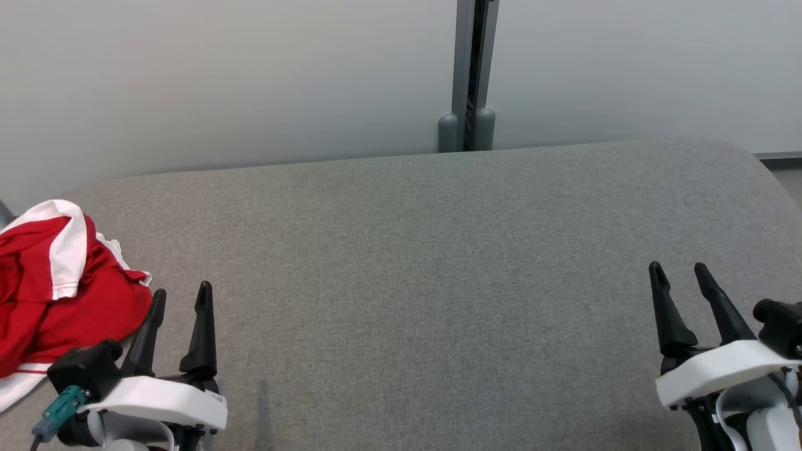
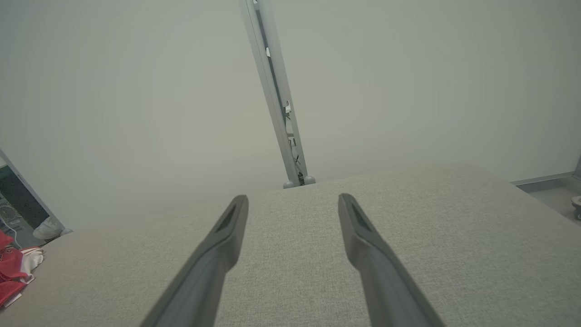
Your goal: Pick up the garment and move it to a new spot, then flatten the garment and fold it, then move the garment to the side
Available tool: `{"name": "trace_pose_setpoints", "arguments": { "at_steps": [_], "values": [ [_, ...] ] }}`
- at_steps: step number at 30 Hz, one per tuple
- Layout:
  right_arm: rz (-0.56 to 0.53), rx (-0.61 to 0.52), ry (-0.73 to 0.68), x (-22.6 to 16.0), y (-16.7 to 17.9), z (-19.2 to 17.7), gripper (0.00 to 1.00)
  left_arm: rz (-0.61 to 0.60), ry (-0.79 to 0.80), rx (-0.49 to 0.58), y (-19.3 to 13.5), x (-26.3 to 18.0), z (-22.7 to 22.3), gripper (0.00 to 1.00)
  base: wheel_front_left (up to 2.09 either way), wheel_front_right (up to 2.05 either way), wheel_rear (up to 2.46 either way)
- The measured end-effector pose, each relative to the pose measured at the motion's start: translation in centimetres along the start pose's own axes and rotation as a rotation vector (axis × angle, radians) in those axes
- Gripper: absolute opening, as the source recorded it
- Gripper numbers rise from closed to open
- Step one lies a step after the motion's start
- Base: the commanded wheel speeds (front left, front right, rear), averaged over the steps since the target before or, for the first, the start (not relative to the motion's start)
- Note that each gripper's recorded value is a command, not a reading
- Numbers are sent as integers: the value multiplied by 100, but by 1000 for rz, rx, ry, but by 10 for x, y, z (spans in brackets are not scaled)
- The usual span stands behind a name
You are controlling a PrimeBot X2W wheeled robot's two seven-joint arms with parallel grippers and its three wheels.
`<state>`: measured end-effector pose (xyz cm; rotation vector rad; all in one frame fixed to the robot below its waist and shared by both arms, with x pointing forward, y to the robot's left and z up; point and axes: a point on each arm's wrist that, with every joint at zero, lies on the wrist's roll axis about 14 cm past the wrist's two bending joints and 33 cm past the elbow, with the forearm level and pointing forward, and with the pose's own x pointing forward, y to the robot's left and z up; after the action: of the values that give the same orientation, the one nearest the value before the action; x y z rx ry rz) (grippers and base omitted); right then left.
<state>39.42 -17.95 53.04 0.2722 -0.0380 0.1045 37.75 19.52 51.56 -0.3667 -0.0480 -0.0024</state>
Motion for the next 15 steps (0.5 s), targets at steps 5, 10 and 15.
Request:
{"name": "trace_pose_setpoints", "arguments": {
  "at_steps": [5, 10, 15],
  "values": [
    [8, -37, 7, -3, 3, -4, 100, 5, 8, 55, 3, -2, 0, 100, 0, 0, 0],
    [18, -72, 7, -5, 6, -5, 100, 9, 10, 100, 6, -4, 1, 100, 0, 0, 0],
    [24, -96, 2, -7, 8, -5, 100, 8, 14, 131, 7, -6, 0, 100, 0, 0, 0]
  ]
}}
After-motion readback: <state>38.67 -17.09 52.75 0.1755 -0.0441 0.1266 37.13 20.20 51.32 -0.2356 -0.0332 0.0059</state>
